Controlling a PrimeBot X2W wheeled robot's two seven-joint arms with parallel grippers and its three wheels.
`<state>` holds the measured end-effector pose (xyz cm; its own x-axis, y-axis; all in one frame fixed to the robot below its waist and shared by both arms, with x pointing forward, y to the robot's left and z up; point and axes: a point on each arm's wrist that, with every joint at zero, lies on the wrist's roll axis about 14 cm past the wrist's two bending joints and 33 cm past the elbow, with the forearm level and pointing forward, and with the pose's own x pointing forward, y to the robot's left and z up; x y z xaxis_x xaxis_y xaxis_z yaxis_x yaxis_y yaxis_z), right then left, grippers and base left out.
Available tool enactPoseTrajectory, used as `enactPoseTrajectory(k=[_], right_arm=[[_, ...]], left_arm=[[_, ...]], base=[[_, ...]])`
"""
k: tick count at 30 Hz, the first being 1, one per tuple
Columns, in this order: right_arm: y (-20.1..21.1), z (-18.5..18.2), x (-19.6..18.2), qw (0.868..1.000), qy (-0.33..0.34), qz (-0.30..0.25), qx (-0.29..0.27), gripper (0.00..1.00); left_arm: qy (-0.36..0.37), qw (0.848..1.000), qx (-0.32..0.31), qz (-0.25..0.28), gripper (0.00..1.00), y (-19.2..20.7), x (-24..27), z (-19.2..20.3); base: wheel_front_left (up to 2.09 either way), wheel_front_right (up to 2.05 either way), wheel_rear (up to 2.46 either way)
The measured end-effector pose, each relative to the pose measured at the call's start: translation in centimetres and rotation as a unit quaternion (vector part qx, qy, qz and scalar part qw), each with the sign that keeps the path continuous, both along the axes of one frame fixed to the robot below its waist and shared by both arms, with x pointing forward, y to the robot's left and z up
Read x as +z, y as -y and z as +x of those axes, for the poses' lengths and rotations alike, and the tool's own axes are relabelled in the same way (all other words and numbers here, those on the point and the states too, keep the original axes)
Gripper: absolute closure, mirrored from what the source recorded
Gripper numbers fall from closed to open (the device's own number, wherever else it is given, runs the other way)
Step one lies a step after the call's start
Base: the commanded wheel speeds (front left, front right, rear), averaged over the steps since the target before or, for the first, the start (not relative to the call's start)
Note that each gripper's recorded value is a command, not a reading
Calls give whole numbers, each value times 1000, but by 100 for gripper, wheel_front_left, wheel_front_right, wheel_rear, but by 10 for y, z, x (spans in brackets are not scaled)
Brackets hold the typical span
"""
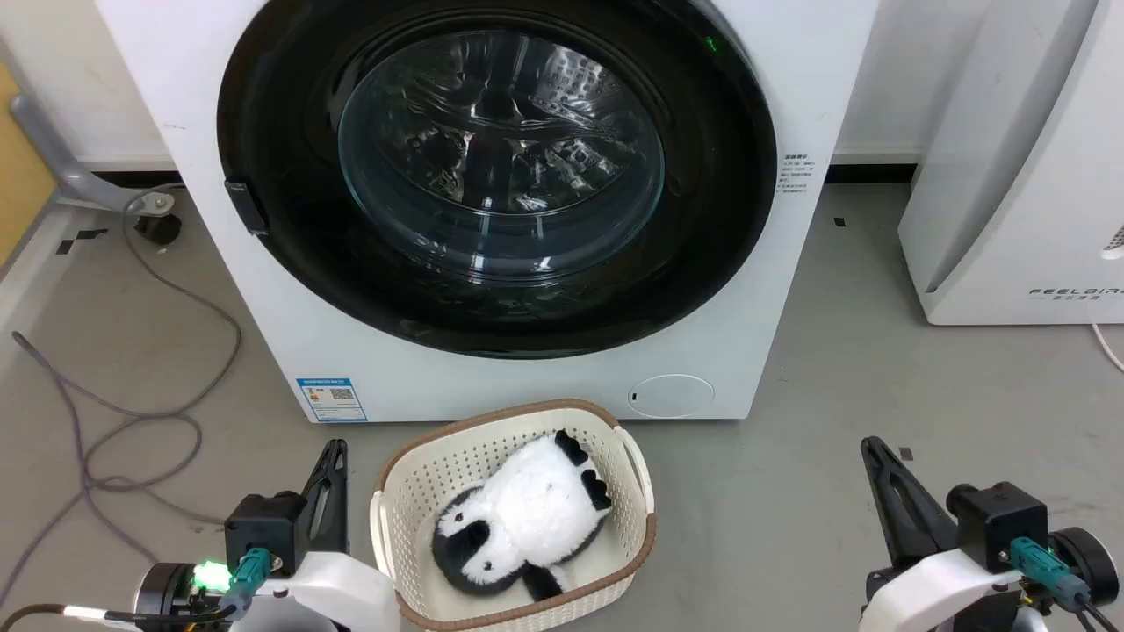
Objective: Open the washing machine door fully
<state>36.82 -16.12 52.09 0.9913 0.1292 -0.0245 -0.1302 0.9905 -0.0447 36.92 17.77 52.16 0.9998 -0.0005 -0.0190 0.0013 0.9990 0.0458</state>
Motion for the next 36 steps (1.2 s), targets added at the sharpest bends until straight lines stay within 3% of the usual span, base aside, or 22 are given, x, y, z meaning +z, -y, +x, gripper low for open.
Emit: enactPoseTrajectory(k=[29,30,36], right_arm=[[0,0,0,1000,0,0,0,100],[0,0,0,1000,0,0,0,0],[0,0,0,1000,0,0,0,0]], left_arm=[[0,1000,0,0,100,0,0,0],[0,1000,0,0,0,0,0,0],[-1,1000,-1,0,0,1,-1,0]], base=[[0,0,0],[0,0,0],[0,0,0]])
